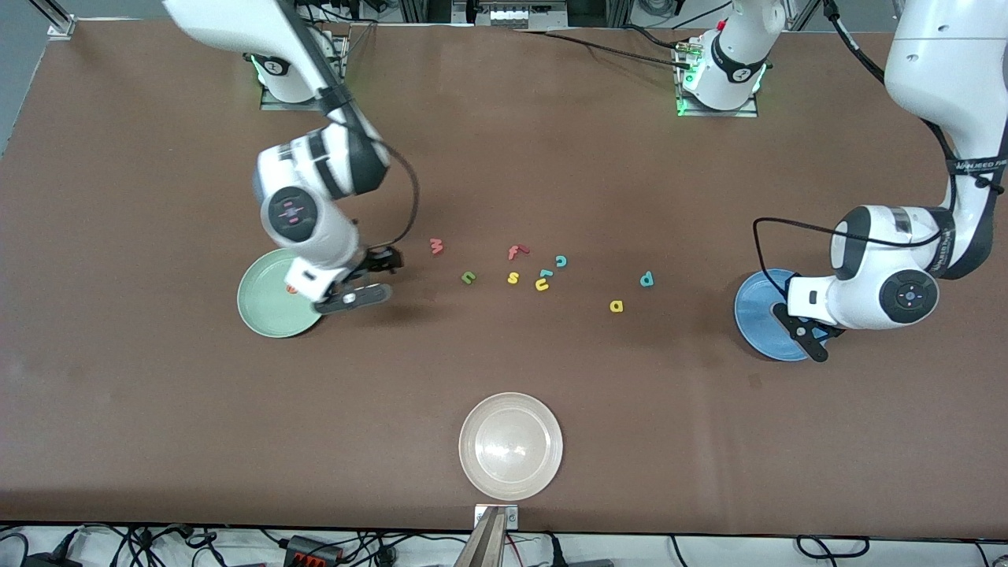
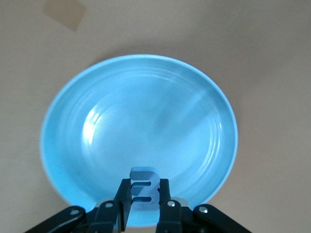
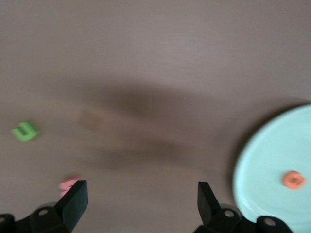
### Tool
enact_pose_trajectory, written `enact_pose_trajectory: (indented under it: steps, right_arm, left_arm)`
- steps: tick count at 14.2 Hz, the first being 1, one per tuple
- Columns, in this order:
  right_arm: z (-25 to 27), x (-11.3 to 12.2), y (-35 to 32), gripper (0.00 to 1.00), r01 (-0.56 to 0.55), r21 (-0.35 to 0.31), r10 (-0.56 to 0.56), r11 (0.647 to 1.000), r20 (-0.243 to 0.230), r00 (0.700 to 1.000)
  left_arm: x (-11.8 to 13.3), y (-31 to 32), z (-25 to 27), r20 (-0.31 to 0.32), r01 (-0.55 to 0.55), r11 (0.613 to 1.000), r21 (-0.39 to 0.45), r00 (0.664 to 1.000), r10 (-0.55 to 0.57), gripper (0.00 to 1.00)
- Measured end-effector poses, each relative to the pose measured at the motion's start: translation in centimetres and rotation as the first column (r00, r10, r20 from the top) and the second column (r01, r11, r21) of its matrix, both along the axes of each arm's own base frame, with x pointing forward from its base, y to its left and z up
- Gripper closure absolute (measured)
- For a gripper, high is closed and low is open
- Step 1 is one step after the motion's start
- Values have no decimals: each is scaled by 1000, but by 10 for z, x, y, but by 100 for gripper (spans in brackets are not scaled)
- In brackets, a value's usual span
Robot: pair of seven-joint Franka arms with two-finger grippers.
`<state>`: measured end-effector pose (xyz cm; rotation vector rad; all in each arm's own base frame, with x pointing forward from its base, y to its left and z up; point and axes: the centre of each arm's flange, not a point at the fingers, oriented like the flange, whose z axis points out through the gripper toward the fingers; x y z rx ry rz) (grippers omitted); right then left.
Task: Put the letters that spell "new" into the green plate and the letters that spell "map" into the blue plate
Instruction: 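Release the e on the green plate while the left gripper drops the m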
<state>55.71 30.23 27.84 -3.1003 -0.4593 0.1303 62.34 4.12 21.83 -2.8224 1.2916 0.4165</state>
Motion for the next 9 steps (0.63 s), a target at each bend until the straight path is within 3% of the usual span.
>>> enact_pose_trajectory:
  steps: [3, 4, 6, 8, 9]
  right_arm:
    - [-17, -24, 51, 0, -170, 7, 170, 985, 17, 985]
    - [-22, -27, 62, 0, -230, 12, 230, 973, 30, 973]
    - [-33, -33, 84, 0, -340, 21, 337, 940, 76, 938]
    - [-46, -36, 99, 15, -398, 21, 394, 917, 100, 914]
    - [-51, -36, 105, 15, -415, 20, 411, 909, 101, 906]
  left_arm:
    - [-14, -6, -29, 18, -30, 1000, -7, 999, 30, 73]
    - [-17, -6, -32, 19, -30, 1000, -9, 999, 30, 68]
    - [-16, -5, -29, 26, -32, 999, -9, 999, 33, 50]
    - [-13, -9, -17, 42, -30, 1000, -10, 999, 30, 31]
    - [-11, -18, -8, 51, -31, 999, -12, 998, 32, 22]
